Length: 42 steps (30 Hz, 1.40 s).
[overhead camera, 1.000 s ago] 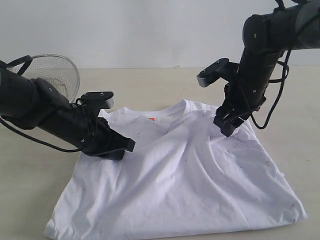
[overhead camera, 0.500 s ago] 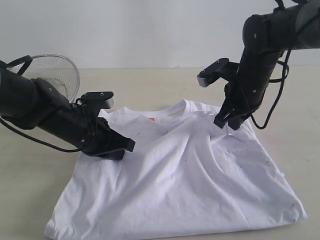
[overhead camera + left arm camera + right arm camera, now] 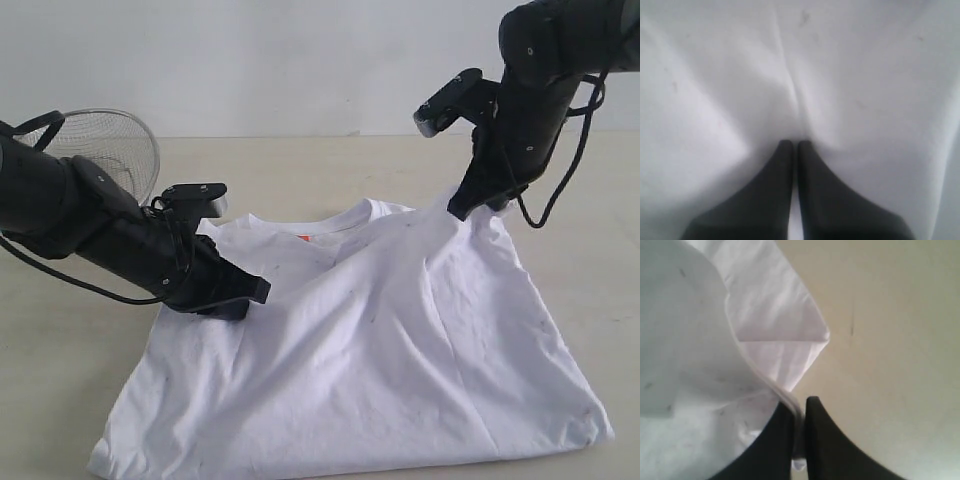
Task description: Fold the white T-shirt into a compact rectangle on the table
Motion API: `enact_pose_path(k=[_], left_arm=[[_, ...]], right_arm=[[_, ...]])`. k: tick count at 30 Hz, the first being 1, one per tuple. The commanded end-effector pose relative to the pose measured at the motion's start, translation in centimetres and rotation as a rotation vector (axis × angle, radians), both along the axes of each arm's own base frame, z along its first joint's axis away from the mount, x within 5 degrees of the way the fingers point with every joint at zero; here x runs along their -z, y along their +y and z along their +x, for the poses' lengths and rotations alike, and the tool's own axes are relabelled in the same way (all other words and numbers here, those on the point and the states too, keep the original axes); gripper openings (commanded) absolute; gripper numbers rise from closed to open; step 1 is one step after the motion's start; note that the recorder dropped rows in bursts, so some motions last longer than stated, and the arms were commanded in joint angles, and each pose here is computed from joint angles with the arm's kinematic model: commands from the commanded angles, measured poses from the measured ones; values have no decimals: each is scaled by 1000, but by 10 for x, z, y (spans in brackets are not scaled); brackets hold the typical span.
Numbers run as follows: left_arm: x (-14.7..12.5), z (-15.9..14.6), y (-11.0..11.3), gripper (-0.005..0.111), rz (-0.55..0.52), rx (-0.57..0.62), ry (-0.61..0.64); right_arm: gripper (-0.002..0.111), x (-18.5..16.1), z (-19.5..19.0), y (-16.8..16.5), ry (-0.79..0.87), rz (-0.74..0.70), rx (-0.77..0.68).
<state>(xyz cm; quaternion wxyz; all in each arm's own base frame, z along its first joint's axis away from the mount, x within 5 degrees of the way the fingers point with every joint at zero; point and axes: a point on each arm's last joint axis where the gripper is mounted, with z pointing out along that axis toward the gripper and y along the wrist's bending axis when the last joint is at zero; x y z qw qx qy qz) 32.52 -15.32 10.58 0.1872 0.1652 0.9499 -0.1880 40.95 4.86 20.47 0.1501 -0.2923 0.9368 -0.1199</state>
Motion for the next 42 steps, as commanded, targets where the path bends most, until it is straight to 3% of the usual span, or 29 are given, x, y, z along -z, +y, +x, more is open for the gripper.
enact_pose_path(k=[1,9,13,15,17,20,22,26,29,31,32,36,42], left_arm=[[-1,0,-2,5,-7,12,5],[-1,0,-2,5,-9,15,9],[-1,0,-2,5,-8,14,7],[-1,0,-2,5,-8,14,7],[-1,0,-2,5,-8,13,6],[-1,1,-2,5,-3,7,-3],[-4,1,-2,5,-5,6,-11],[-19,2,-1,5,-16,3,-61],[-34,5,1,5,-13,-12,-126],[-41,7,3,5,4,-19,-177],[-43,9,4,5,22,-19,-207],[-48,15,10,5,69,0,-267],[-62,31,27,5,28,-13,-247]], right_arm=[[0,-2,8,-1,-78,-29,-31],[0,21,20,-5,-100,-103,-67],[1,28,26,-4,-152,-71,10],[11,27,27,-4,-167,-58,20],[29,27,27,-4,-170,-62,16],[67,26,28,-7,-192,-95,39],[77,24,28,-13,-209,-135,96],[63,15,25,-25,-198,-230,240],[36,10,20,-30,-136,-278,308],[7,10,17,-30,-95,-270,342],[1,12,15,-29,-72,-257,353],[0,20,5,-18,84,-155,309],[0,27,-7,7,257,108,292]])
